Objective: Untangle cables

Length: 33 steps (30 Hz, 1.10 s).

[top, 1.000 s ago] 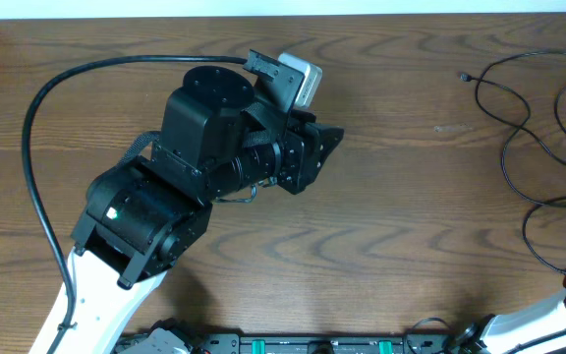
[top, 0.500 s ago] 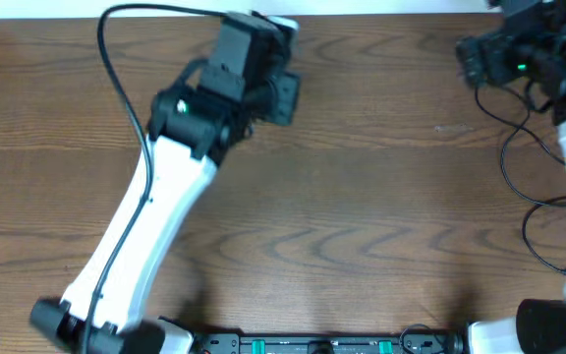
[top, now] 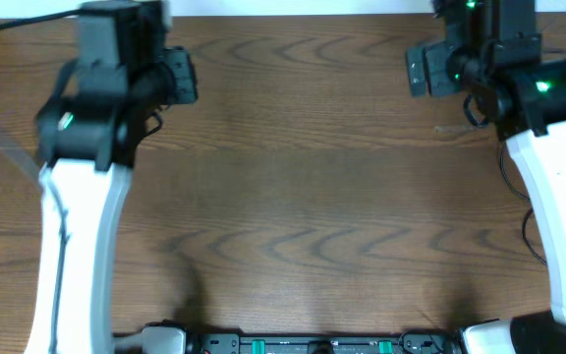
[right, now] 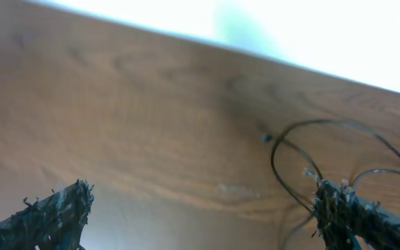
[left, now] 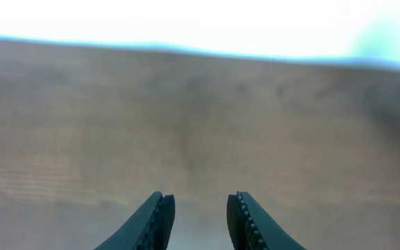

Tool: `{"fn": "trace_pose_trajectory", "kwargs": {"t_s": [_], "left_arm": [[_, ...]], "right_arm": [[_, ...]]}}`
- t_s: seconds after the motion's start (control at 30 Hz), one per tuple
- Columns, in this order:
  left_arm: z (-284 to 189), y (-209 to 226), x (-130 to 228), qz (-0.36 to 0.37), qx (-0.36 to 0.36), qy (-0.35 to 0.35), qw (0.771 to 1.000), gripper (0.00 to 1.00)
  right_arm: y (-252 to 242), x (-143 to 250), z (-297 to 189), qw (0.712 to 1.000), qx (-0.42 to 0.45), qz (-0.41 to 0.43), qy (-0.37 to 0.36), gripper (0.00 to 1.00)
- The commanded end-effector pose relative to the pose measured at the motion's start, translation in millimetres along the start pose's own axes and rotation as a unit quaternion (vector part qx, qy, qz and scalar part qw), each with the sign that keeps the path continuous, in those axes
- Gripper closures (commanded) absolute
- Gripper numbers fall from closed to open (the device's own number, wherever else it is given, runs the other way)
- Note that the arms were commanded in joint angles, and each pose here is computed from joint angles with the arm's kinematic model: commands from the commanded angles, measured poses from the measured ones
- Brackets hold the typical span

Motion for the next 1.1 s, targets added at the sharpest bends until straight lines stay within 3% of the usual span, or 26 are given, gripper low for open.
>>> {"fn": "trace_pose_trajectory", "kwargs": {"t_s": [0.0, 0.1, 0.23, 0.3, 0.4, 0.5, 0.6, 0.87, 1.07], "left_arm": [[-60, -7, -12, -0.013, 0.023, -0.068, 0.997, 0.69], [-76, -3, -6, -0.013, 0.017, -0.07, 0.997, 0.68], [-75, -1, 0, -0.013, 0.012, -0.055, 0.998, 0.55], [-76, -1, -1, -0.014, 0.013, -0.057, 0.998, 0.42], [-76, -2, -1, -0.013, 0.013, -0.057, 0.998, 0.14], [-76, -2, -1, -0.013, 0.014, -0.058, 0.998, 0.14], [-76, -9, 0, -0.011, 0.041, -0.051, 0.998, 0.02], [-80, -32, -7, -0.015, 0.122, -0.057, 0.991, 0.0], [-84, -41, -13, -0.009, 0.151, -0.07, 0.986, 0.0]], "right_arm": [[-20, -11, -60, 0.991, 0.044, 0.103, -0.069, 0.01], [-25, -8, -96, 0.987, 0.049, 0.117, -0.097, 0.01], [-27, 1, -120, 0.986, 0.053, 0.119, -0.105, 0.01], [-28, 1, -125, 0.985, 0.054, 0.12, -0.11, 0.01], [-28, 1, -124, 0.985, 0.053, 0.12, -0.11, 0.01], [-27, 4, -123, 0.986, 0.052, 0.119, -0.102, 0.01], [-24, 15, -121, 0.989, 0.049, 0.114, -0.074, 0.01], [-17, 46, -119, 0.994, 0.04, 0.1, 0.003, 0.01], [-16, 52, -119, 0.994, 0.038, 0.098, 0.017, 0.01]]}}
Point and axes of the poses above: each gripper's point midway between its finger pads, its own z axis out along the fingers, its own y axis along the line the jaws close on, x = y × z, the point moved 4 cm from there along -z, back along the fingers, and after that the axes turned 11 degrees about -z, right-handed, at the moved point
